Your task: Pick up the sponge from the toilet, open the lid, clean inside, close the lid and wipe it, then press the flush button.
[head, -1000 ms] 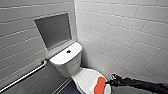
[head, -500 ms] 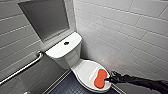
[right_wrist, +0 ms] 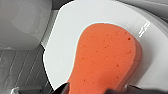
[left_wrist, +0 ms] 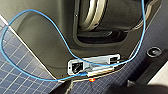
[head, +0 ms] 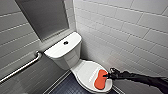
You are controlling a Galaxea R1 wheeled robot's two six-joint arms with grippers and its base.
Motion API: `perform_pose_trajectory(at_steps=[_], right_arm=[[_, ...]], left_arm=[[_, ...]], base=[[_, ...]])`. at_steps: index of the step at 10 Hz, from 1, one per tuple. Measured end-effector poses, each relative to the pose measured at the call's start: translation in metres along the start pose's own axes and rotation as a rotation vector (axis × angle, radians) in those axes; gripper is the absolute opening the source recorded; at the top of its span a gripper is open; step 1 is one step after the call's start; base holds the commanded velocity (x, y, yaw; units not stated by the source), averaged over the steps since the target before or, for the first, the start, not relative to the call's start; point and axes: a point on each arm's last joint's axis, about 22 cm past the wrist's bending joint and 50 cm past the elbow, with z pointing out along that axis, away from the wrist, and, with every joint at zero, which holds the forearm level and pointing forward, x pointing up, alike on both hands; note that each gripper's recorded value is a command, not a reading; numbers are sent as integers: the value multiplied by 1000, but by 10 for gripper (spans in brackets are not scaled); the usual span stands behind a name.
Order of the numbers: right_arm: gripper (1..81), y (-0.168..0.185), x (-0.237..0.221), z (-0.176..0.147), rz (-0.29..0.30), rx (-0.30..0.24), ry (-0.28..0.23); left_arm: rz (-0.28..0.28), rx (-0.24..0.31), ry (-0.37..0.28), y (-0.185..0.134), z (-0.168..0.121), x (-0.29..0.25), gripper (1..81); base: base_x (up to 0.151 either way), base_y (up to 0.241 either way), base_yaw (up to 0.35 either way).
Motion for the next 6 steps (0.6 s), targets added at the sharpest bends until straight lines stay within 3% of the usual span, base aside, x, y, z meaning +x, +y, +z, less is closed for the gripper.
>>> perform_pose_trajectory(at_steps=[1, 6], right_arm=[[811, -1, 0, 1, 13, 6, -1], [811, -21, -7, 14, 200, 69, -20]], left_arm=[[0, -1, -2, 1, 3, 0, 811], [-2, -3, -4, 4, 4, -1, 811]], base=[[0, 0, 0], [0, 0, 0]])
